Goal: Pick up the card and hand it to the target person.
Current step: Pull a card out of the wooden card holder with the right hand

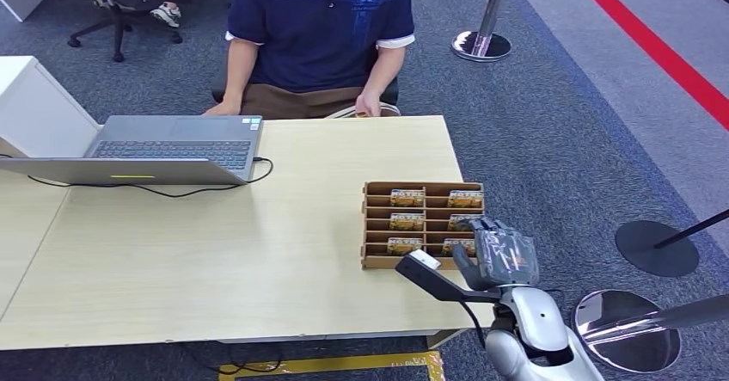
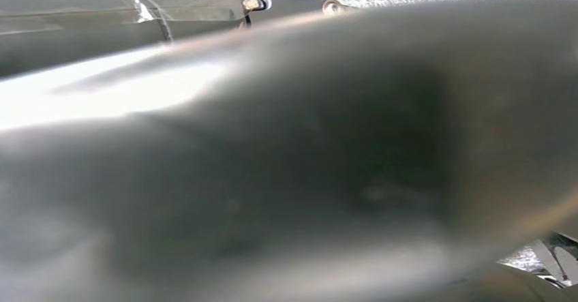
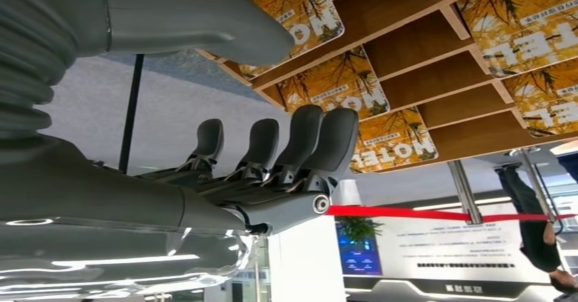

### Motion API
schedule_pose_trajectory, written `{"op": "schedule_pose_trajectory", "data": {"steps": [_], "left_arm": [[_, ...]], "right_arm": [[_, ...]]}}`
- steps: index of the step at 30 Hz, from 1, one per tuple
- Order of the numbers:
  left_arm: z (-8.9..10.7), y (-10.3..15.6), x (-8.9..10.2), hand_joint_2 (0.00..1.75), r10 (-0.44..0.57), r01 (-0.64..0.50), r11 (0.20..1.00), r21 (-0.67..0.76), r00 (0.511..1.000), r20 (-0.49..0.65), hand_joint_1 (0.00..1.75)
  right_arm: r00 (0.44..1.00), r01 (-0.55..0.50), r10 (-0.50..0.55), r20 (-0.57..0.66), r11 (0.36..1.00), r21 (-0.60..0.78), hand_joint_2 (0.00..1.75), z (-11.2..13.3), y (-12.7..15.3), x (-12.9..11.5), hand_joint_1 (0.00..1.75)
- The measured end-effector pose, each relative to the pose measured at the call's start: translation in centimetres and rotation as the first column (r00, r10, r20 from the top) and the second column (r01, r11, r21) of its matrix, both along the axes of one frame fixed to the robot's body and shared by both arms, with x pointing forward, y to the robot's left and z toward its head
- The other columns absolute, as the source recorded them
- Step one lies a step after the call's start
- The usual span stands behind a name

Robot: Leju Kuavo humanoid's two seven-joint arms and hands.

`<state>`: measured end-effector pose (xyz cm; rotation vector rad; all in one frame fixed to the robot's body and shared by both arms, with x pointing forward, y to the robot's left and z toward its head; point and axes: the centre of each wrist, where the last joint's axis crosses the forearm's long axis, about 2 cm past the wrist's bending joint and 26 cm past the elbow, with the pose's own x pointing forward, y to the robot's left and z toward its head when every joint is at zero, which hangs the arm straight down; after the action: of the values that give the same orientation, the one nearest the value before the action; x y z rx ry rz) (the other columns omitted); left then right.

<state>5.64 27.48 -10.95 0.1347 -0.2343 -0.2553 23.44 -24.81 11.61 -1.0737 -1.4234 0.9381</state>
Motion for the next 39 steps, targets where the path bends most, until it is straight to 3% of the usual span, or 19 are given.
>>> {"op": "schedule_pose_trajectory", "data": {"steps": [5, 13, 20, 30, 39], "left_arm": [[0.0, 0.0, 0.0, 0.00, 0.001, -0.001, 1.000, 0.001, 1.000, -0.004, 0.00], [0.0, 0.0, 0.0, 0.00, -0.001, 0.001, 1.000, 0.000, 1.000, -0.005, 0.00], [0.0, 0.0, 0.0, 0.00, -0.006, 0.006, 1.000, 0.000, 1.000, -0.005, 0.00], [0.0, 0.0, 0.0, 0.00, -0.006, 0.006, 1.000, -0.002, 1.000, -0.006, 0.00], [0.0, 0.0, 0.0, 0.00, -0.007, 0.007, 1.000, -0.005, 1.000, -0.005, 0.00]], "right_arm": [[1.000, 0.001, -0.001, -0.003, 1.000, 0.005, 1.75, 0.0, 0.0, 0.1, 1.12], [1.000, 0.017, -0.017, -0.010, 1.000, 0.011, 1.75, -0.1, -0.4, 0.2, 1.17], [0.999, 0.034, -0.033, -0.028, 0.999, 0.023, 1.75, -0.4, -1.0, 0.2, 1.15], [0.998, 0.042, -0.041, -0.039, 0.999, 0.026, 1.75, -0.6, -1.5, 0.3, 1.00], [0.999, 0.037, -0.037, -0.034, 0.999, 0.026, 1.75, -0.6, -1.5, 0.3, 1.06]]}}
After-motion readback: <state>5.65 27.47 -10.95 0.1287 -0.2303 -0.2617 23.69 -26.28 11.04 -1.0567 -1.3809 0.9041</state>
